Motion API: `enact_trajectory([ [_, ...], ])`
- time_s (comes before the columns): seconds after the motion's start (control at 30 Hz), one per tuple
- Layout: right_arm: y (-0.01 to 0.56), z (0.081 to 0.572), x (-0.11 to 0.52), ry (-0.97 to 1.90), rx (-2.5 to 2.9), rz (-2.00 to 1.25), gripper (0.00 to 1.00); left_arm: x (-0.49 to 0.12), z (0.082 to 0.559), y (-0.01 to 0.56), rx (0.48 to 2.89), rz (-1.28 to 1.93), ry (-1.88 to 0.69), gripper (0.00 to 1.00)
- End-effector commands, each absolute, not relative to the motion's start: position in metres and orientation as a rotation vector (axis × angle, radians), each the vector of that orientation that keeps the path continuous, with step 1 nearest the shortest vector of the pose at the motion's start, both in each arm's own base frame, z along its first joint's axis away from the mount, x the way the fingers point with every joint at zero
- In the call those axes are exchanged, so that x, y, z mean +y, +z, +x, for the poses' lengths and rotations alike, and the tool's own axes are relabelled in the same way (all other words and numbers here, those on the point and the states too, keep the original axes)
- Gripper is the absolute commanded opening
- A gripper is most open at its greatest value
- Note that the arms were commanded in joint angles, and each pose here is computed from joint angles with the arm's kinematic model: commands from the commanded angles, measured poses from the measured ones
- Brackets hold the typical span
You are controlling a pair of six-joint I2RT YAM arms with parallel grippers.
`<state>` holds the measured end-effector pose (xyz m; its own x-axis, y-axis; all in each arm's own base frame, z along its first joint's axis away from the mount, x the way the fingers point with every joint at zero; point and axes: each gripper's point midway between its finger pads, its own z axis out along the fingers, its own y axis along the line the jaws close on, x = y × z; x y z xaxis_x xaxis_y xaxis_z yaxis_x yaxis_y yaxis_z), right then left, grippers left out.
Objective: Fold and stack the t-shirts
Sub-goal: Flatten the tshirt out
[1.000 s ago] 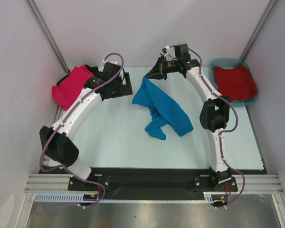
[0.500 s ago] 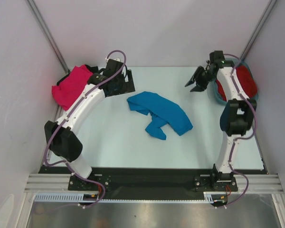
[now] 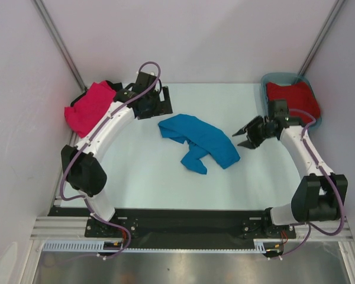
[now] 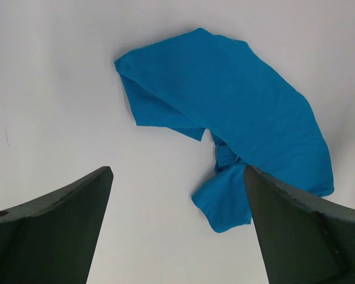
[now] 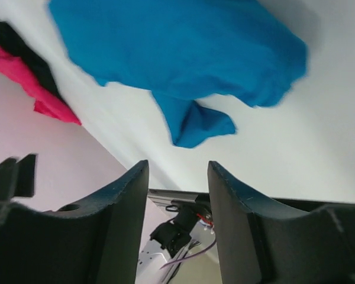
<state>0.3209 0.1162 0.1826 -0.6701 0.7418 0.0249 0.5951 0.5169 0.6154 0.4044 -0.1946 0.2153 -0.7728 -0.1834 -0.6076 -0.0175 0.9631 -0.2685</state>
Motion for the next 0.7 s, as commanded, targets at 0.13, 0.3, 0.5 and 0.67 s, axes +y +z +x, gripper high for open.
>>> enact_trajectory([
  [0.13,0.126,0.289,0.116,0.891,2.382,1.299,0.5,-0.201,0.404,0.22,2.425,-0.161,-0.391,0.99],
  [0.3,0.099,0.272,0.118,0.88,2.381,1.291,0.5,-0.201,0.394,0.21,2.456,-0.157,-0.408,0.99],
  [0.5,0.063,0.271,0.121,0.937,2.344,1.315,0.5,-0.199,0.387,0.209,2.465,-0.155,-0.409,0.98],
  [0.67,0.039,0.287,0.127,0.941,2.363,1.259,0.49,-0.193,0.383,0.212,2.457,-0.155,-0.389,0.98],
])
